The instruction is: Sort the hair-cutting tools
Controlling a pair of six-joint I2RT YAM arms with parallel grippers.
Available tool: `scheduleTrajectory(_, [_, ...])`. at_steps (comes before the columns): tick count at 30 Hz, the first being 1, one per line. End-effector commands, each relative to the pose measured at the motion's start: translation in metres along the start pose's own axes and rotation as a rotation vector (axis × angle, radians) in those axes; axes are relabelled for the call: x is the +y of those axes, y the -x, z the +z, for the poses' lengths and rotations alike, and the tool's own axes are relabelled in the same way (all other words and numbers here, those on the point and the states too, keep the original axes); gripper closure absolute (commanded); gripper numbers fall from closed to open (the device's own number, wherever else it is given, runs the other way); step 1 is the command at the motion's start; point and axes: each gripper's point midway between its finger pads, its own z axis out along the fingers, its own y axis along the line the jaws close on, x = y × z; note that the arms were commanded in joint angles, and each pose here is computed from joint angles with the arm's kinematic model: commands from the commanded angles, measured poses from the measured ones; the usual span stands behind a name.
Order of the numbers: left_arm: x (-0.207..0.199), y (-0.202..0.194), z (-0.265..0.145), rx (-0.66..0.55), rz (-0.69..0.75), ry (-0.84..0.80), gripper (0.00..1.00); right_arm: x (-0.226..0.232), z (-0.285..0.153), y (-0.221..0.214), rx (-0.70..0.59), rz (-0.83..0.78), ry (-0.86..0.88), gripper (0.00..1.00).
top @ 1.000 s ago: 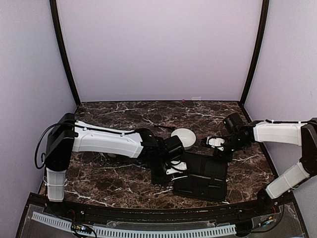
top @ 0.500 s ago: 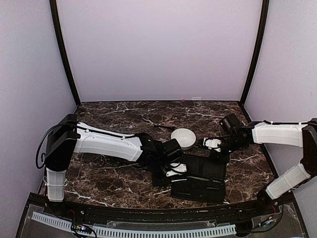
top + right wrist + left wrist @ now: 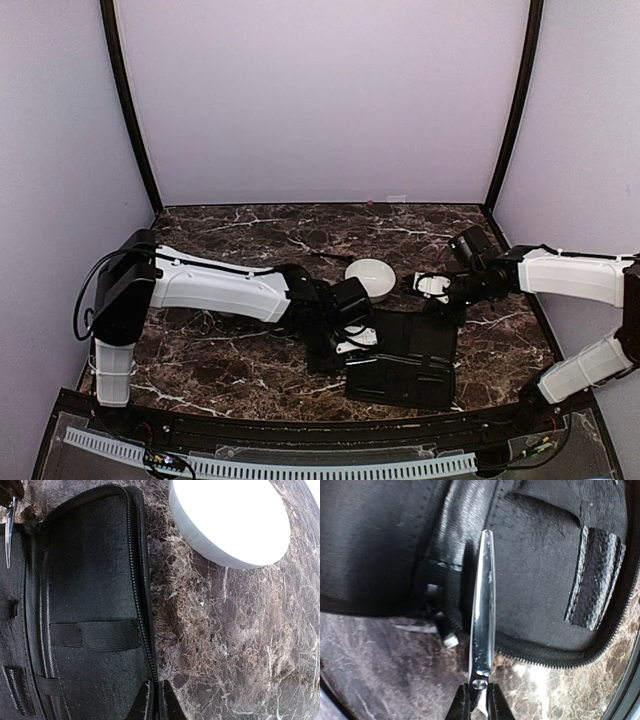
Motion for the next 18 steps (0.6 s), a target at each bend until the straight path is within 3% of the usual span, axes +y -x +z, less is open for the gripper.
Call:
scheduleTrajectory(1, [0.002,0.001,-0.018,0.035,0.025,0.010,1.00,-0.004,-0.007,0.014,-0.061,-0.010,-0.033,0.95])
scheduleTrajectory(8, [0.009,0.009,-0.031,0.046,0.067,0.065,1.00,-0.004,-0.012,0.018,-0.084,-0.019,-0.051,0.96])
scheduleTrajectory(18, [0.003,-0.001,-0.014,0.146,0.123,0.076,1.00,-0.003,-0.014,0.020,-0.093,-0.022,-0.059,0.96])
